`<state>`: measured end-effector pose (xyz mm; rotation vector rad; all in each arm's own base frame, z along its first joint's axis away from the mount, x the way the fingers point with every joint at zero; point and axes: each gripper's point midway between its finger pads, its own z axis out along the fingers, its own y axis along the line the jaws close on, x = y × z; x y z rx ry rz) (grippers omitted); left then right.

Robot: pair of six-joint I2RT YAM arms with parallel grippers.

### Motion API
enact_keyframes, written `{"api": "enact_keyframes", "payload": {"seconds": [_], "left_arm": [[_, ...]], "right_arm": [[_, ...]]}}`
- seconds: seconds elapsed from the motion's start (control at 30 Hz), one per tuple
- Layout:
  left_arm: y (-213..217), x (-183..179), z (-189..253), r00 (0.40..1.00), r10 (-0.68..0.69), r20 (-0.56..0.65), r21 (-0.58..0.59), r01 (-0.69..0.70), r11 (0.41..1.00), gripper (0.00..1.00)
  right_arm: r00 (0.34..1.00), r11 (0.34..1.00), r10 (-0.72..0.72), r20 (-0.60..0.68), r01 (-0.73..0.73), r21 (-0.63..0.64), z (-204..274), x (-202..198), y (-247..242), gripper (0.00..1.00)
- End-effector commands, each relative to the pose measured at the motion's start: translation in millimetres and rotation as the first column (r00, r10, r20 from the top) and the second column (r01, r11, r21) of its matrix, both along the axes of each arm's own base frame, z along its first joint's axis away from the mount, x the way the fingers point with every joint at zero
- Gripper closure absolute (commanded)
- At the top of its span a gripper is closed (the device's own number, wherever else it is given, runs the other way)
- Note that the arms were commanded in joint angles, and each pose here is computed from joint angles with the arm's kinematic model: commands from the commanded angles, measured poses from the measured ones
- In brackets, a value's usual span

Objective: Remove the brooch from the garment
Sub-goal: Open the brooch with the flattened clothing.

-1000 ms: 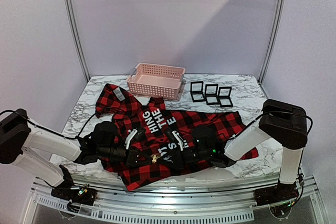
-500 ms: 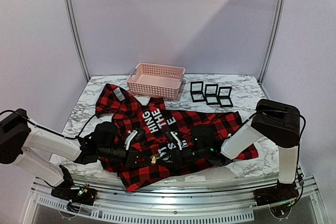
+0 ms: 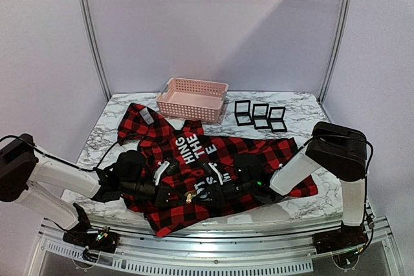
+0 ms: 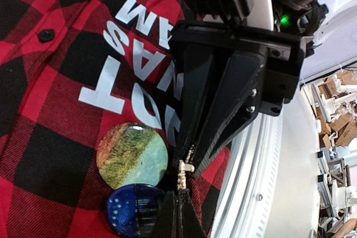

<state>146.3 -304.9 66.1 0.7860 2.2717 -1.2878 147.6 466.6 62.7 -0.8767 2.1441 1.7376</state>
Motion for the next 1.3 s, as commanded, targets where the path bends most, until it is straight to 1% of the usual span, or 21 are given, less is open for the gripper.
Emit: {"api": "enact_keyframes", "payload": {"seconds": [0.0, 0.27, 0.53, 0.6, 0.7, 0.77, 0.9, 1.0, 1.03, 1.1, 1.27], "left_arm": [[-13.1, 5.7, 16.5, 0.998, -0.022, 0.058, -0.051, 0.025, 0.998, 1.0], [-15.2, 5.8, 17.6, 0.998, -0.024, 0.055, -0.061, 0.027, 0.998, 1.0], [-13.4, 6.8, 14.2, 0.999, -0.013, 0.053, -0.049, 0.015, 0.999, 1.0], [-12.9, 7.6, 13.5, 0.999, -0.007, 0.054, -0.046, 0.01, 0.999, 1.0], [-9.6, 9.9, 6.6, 0.999, 0.011, 0.045, -0.016, -0.011, 1.0, 1.0], [-7.9, 11.5, 4.2, 0.999, 0.021, 0.045, -0.007, -0.021, 1.0, 1.0], [-7.4, 9.9, 3.7, 0.999, 0.019, 0.039, -0.012, -0.019, 1.0, 1.0], [-7.4, 9.6, 4.9, 0.999, 0.016, 0.041, -0.016, -0.015, 1.0, 1.0], [-7.4, 8.9, 5.7, 0.999, 0.013, 0.041, -0.019, -0.012, 1.0, 1.0], [-7.6, 8.4, 7.0, 0.999, 0.009, 0.042, -0.022, -0.008, 1.0, 1.0], [-7.3, 7.4, 7.0, 0.999, 0.005, 0.041, -0.021, -0.004, 1.0, 1.0]], "right_arm": [[1.0, 1.0, 0.015, -0.002, -0.015, 0.012, 1.4, -1.6, 2.8, 0.93], [1.0, 1.0, 0.017, -0.009, -0.017, 0.001, -1.5, -1.3, 4.5, 0.91], [1.0, 1.0, 0.026, -0.006, -0.026, 0.01, 0.3, -3.2, 3.8, 0.88], [1.0, 1.0, 0.027, -0.005, -0.027, 0.013, 1.2, -3.4, 2.9, 0.86], [1.0, 1.0, 0.023, -0.007, -0.023, 0.014, 2.0, -5.5, -0.6, 0.79], [1.0, 1.0, 0.01, -0.006, -0.01, 0.013, 3.0, -5.7, -4.3, 0.73], [0.999, 0.999, -0.035, 0.016, 0.035, 0.013, 11.9, -3.8, -14.0, 0.53], [0.996, 0.997, -0.077, 0.038, 0.077, 0.001, 15.7, -0.2, -22.0, 0.45], [0.994, 0.996, -0.093, 0.049, 0.093, 0.004, 20.7, 1.6, -23.8, 0.42], [0.991, 0.994, -0.113, 0.065, 0.113, 0.001, 25.0, 4.0, -27.6, 0.41], [0.984, 0.988, -0.155, 0.089, 0.156, -0.004, 31.4, 10.6, -32.0, 0.41]]}}
